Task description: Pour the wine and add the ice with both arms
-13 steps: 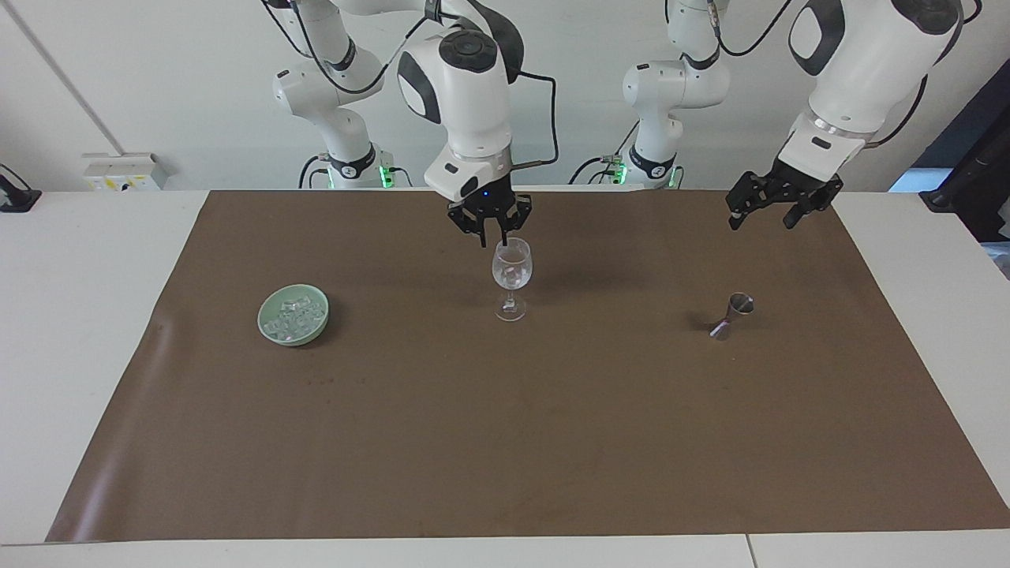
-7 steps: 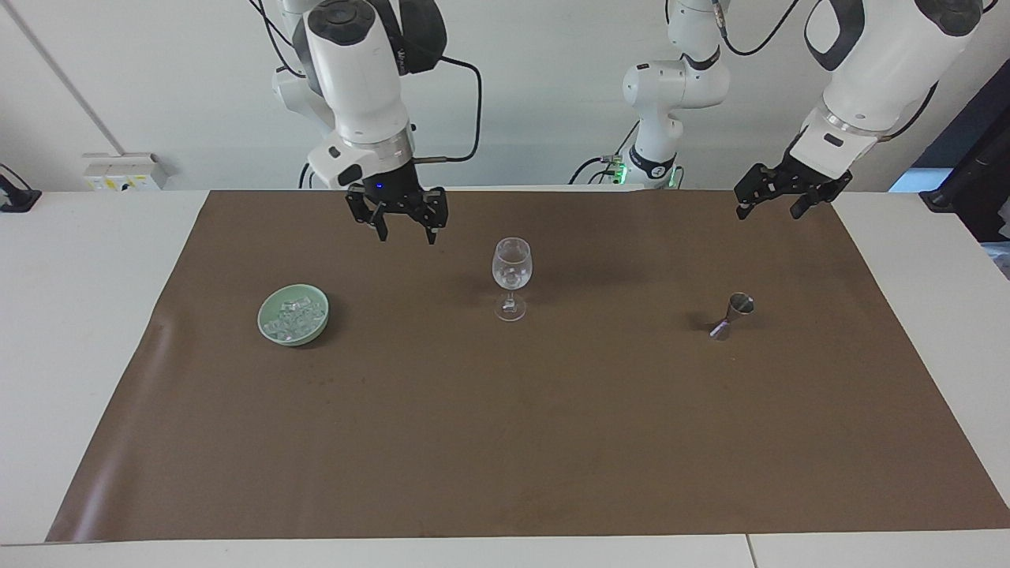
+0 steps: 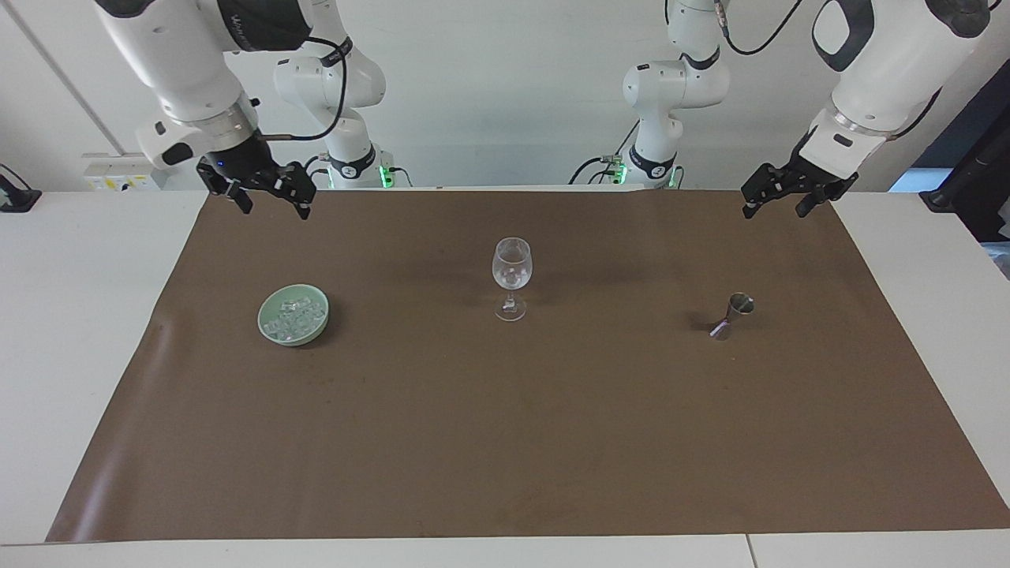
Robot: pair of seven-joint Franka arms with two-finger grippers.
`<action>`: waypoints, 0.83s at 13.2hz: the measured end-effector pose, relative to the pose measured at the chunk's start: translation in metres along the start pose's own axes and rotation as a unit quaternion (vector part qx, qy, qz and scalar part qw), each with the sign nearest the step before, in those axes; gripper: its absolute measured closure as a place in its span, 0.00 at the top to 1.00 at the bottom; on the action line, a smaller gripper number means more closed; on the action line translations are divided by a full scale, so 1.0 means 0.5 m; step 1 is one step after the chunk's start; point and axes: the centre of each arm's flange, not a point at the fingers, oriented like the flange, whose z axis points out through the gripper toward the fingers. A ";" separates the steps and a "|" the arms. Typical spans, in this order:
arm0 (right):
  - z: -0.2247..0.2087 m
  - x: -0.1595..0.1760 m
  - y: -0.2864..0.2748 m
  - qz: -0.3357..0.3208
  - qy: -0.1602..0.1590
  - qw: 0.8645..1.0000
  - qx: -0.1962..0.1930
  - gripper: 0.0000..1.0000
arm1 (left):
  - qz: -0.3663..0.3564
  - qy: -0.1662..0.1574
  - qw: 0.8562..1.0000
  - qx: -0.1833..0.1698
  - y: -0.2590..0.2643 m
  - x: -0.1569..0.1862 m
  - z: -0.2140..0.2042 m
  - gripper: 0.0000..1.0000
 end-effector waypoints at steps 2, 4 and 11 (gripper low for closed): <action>-0.012 -0.003 0.067 0.011 -0.012 1.000 0.004 1.00 | 0.001 0.001 1.000 0.000 -0.005 0.000 -0.003 1.00; -0.031 -0.002 0.119 0.022 -0.007 1.000 0.009 1.00 | 0.002 0.003 1.000 0.000 -0.004 0.001 -0.006 1.00; -0.021 0.004 0.160 -0.042 -0.004 0.999 0.013 1.00 | 0.006 0.002 1.000 0.006 -0.008 0.007 -0.003 1.00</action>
